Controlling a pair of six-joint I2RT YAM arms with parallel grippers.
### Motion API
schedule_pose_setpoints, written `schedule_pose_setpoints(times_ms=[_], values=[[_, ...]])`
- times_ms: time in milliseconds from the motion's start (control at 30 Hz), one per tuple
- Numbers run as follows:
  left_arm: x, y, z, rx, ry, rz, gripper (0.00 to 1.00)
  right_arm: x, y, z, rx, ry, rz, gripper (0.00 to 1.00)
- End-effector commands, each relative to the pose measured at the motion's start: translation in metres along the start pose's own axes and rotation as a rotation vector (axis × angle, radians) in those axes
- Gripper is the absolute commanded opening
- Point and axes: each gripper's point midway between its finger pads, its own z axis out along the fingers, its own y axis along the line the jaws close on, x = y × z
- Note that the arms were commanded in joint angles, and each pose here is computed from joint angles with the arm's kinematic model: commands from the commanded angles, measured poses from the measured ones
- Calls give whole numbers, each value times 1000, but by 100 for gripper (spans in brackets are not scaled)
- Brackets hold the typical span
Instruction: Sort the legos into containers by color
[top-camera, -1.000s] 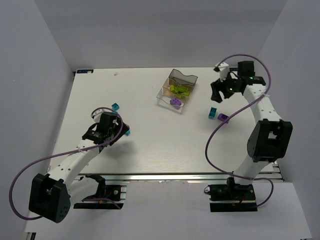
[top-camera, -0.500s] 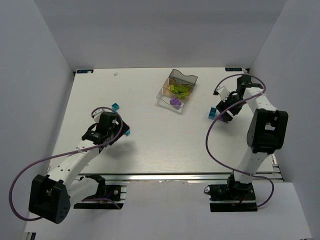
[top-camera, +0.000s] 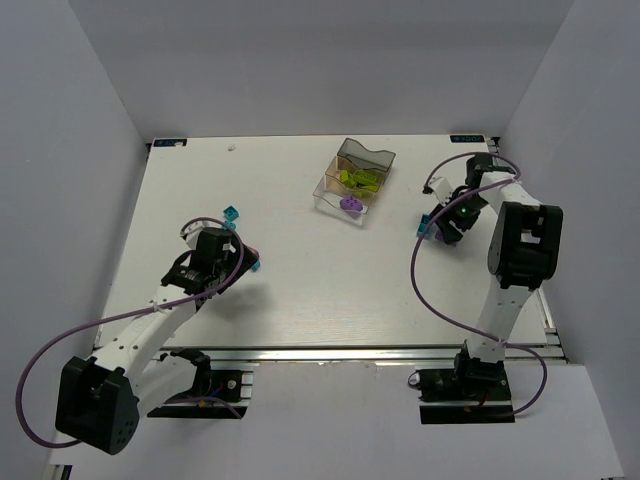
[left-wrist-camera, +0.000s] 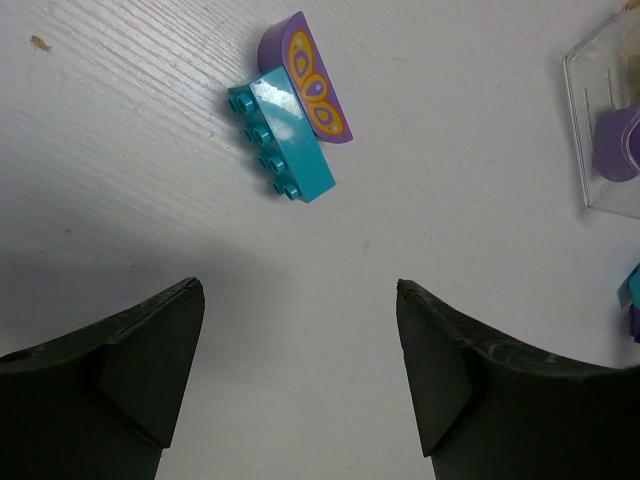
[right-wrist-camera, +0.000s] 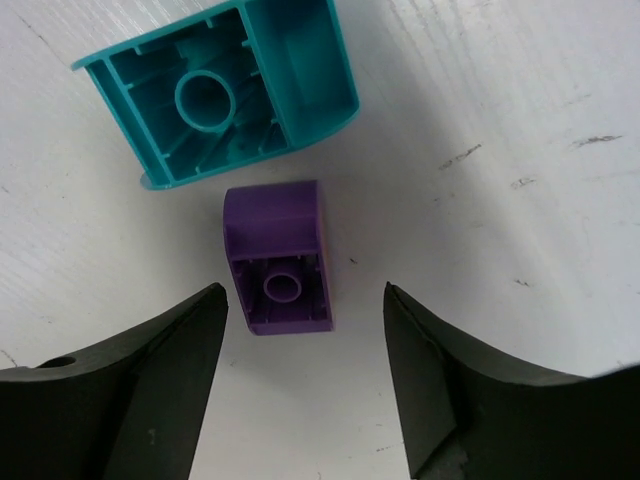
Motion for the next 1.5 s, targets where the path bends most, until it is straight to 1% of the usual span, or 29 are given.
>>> schedule_pose_setpoints(times_ms=[0, 167, 367, 433, 467, 567, 600, 667, 700, 800, 833, 900, 933, 967, 1033, 1067, 1133, 1167, 1233, 1267, 1367, 1400, 1433, 1467], values=[[-5, -1, -5, 3, -13, -12, 87, -7, -10, 0, 11, -16, -47, 68], [-5, -1, -3, 3, -13, -13, 87, -10, -12, 0, 2, -13, -51, 63], [-7, -5, -2, 1, -10, -6, 87, -10, -10, 3, -13, 10, -41, 50], [-8, -5, -2, 4, -12, -7, 87, -10, -7, 2, -17, 14, -43, 43], [-7, -5, -2, 1, -10, -6, 87, -9, -6, 2, -22, 17, -41, 36], [-7, -4, -3, 0, -11, -6, 87, -9, -3, -1, -22, 18, -39, 26], [-7, -3, -3, 1, -13, -6, 87, -10, -3, -6, -9, 10, -39, 20], [-6, -2, -3, -1, -14, -8, 87, -17, -4, -16, 16, -23, -28, 16], [-5, -1, -3, -2, -12, -9, 87, -27, -9, -30, 56, -56, -30, 11], [-4, 0, -2, 1, -10, -15, 87, -57, -14, -63, 106, -170, -1, 3], [-4, 0, -2, 3, -9, -14, 87, -76, -16, -78, 113, -239, -4, 1], [-3, -1, -1, 0, -6, -10, 87, -98, -11, -96, 104, -313, 18, 0], [-4, -1, -1, 0, -6, -9, 87, -112, -2, -102, 60, -366, 13, 0], [-3, -1, -1, 0, -4, -5, 87, -131, 3, -112, 52, -412, -8, 0], [-4, -3, -1, 0, -4, -2, 87, -155, 21, -119, -20, -498, -11, 0], [-5, -3, -1, 3, -5, -3, 87, -177, 40, -117, -66, -532, -57, 0], [-4, -4, -1, 4, -3, -6, 87, -202, 64, -117, -152, -602, -62, 0], [-4, -4, -1, 5, -1, -6, 87, -222, 78, -115, -176, -637, -104, 0], [-4, -3, -2, 5, -1, -8, 87, -243, 91, -111, -202, -663, -101, 0], [-4, -2, -3, 2, 0, -9, 87, -265, 100, -110, -192, -703, -145, 0], [-7, -2, -6, 2, -13, -14, 87, -295, 112, -95, -204, -717, -137, 0], [-7, -1, -7, 1, -18, -16, 87, -309, 108, -88, -194, -726, -139, 0], [-7, 0, -8, -4, -17, -15, 87, -318, 109, -81, -177, -709, -113, 0], [-8, 0, -9, 0, -19, -19, 87, -321, 107, -63, -186, -687, -90, 0]])
